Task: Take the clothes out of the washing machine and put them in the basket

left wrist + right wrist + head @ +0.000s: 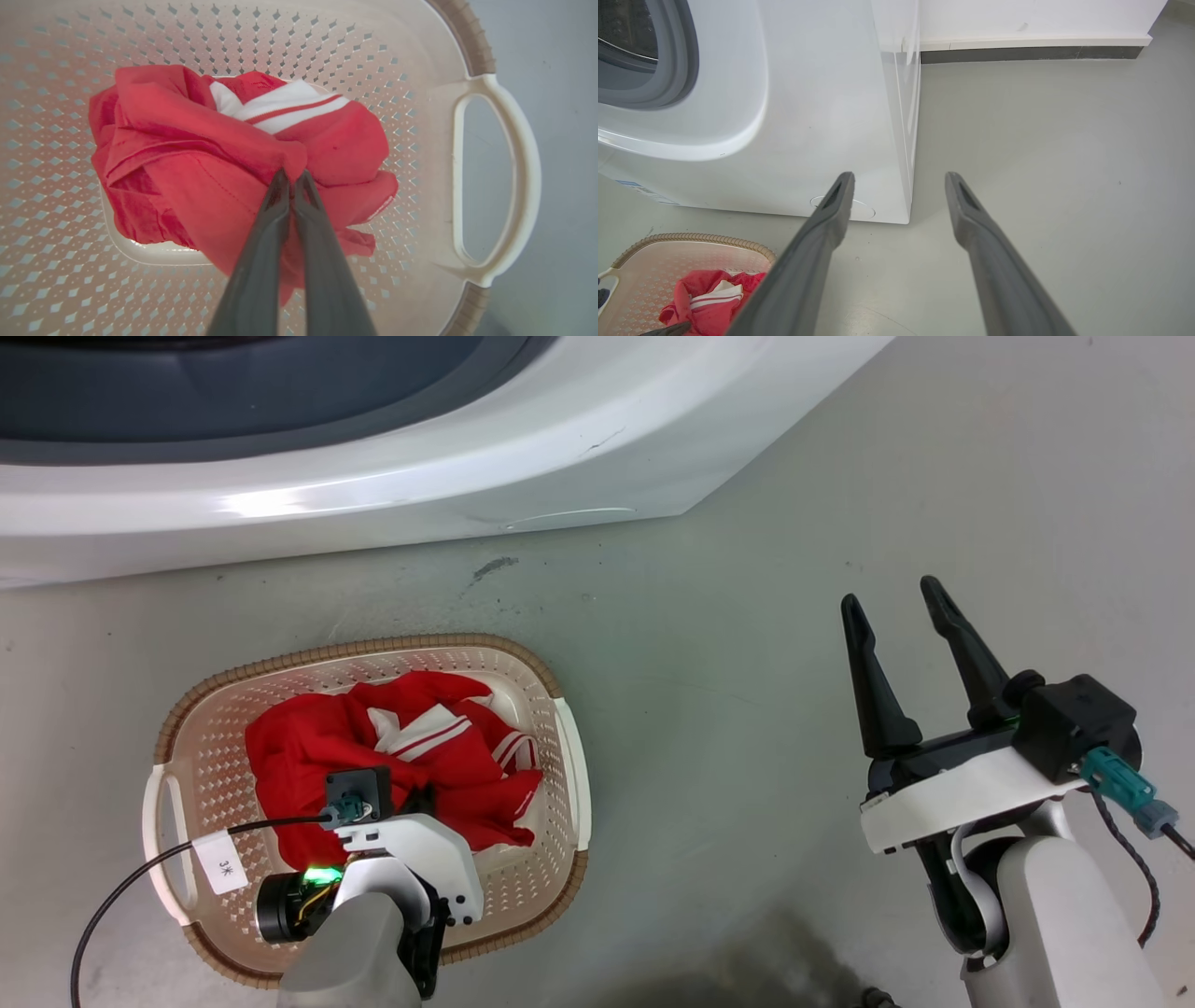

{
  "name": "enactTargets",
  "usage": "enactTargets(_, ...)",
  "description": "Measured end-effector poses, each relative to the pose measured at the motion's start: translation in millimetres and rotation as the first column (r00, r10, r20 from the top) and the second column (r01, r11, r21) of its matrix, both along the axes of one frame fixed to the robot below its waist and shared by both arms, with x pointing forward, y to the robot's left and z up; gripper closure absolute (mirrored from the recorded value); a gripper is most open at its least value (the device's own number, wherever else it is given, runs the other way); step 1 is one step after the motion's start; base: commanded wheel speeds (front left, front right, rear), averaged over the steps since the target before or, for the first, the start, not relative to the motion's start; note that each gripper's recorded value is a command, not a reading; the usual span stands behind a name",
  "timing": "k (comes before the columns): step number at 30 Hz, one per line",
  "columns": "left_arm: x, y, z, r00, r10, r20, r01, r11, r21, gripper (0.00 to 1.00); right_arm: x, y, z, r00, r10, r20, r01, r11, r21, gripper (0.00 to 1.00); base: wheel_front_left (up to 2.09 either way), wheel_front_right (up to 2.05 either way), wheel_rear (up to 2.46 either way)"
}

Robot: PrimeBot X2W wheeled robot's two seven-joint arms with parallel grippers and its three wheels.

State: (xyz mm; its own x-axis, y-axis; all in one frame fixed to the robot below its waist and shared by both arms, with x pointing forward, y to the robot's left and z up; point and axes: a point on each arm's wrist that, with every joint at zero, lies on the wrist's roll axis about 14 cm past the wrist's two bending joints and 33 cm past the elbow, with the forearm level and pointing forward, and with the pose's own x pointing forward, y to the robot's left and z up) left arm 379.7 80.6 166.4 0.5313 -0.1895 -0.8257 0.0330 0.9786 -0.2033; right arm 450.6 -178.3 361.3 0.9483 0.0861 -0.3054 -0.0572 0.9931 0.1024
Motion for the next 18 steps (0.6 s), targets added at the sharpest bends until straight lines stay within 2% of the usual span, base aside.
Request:
enactTargets(1, -0.2, 0.2, 1.0, 1.0, 0.0, 0.0, 0.0, 1.0, 0.0, 0.0, -1.0, -0.4, -0.5, 1.0, -0.001, -0.003, 0.001, 1.0, 0.0, 0.0, 0.0, 0.0, 0.0)
enactTargets(10, -3.3, 9.5, 43.0, 0.995, 0.048, 0.09, -0.046, 0.998, -0.032, 0.0, -4.7, 1.5, 34.9, 0.997, 0.001, 0.077, -0.001, 1.0, -0.001, 0.0, 0.0, 0.0, 0.0)
enactTargets(14, 3.3, 11.0, 77.3, 0.979, 0.067, 0.191, -0.057, 0.997, -0.058, 0.0, -13.3, 2.5, 58.5, 0.993, 0.002, 0.122, -0.001, 1.0, -0.002, 0.0, 0.0, 0.0, 0.0)
enactTargets(18, 20.7, 12.7, 123.0, 0.937, 0.09, 0.338, -0.066, 0.994, -0.082, 0.0, -22.2, 3.9, 84.1, 0.984, 0.005, 0.176, -0.004, 1.0, -0.009, 0.0, 0.0, 0.0, 0.0)
